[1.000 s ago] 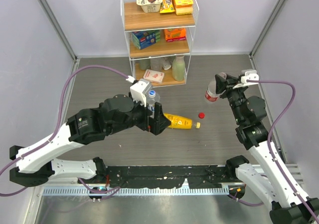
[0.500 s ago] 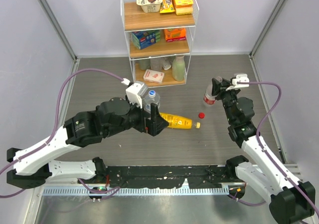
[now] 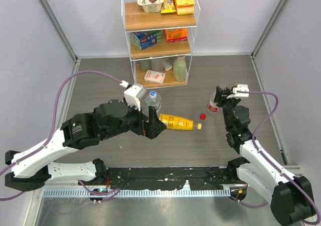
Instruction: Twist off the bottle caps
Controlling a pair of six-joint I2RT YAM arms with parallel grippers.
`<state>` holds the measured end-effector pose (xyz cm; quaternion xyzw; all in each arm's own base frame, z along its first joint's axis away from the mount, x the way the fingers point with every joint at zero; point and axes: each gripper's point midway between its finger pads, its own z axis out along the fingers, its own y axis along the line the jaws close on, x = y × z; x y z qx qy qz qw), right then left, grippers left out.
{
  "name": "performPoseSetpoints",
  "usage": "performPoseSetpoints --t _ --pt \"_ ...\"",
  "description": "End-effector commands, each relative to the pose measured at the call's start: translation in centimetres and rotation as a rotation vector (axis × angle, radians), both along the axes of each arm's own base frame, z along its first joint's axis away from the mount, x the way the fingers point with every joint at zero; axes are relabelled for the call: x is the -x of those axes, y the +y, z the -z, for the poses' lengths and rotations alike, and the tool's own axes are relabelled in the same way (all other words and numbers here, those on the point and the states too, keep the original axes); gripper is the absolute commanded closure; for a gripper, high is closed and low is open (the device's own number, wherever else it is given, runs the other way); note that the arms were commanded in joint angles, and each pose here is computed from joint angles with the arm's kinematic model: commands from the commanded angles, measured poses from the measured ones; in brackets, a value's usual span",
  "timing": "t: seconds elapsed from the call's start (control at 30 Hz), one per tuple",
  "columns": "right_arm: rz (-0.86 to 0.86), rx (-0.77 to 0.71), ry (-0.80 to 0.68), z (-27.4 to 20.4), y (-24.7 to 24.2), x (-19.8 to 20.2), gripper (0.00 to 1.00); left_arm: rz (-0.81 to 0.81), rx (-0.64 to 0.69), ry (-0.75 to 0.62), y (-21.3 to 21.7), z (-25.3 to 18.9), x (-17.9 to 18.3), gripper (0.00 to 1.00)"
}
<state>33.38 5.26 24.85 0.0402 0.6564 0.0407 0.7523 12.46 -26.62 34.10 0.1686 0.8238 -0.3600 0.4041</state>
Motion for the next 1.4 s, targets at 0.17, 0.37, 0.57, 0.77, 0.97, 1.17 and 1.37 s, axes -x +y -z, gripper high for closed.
performPoseSetpoints --t 0.17,0.37,0.57,0.77,0.97,1.17,1.37 --pt "0.086 -0.043 -0.033 0.5 -1.8 1.3 0.86 0.015 0.011 0.045 -0.9 0.8 0.4 0.0" --pt "0.096 -0.035 0.004 1.5 -2.4 2.4 0.62 0.012 0.009 0.037 -1.1 0.7 0.1 0.0" --pt "0.081 -0.065 0.041 1.2 -2.1 2.6 0.46 0.01 -0.053 0.034 -1.4 1.8 -0.3 0.0" --pt "0.07 -0.064 0.041 0.1 -1.9 2.6 0.25 0.027 -0.085 0.044 -2.3 2.4 -0.5 0.0" --pt "0.107 -0.089 0.032 -2.9 -2.5 2.6 0.22 0.035 -0.118 0.021 -2.9 2.7 -1.0 0.0" --pt "0.154 -0.128 0.081 -6.1 -3.3 3.4 0.22 0.039 -0.168 0.018 -3.6 3.6 -1.5 0.01" --pt "0.272 -0.236 0.227 -9.1 -5.1 5.4 0.21 0.061 -0.2 0.042 -4.9 4.5 -1.6 0.0"
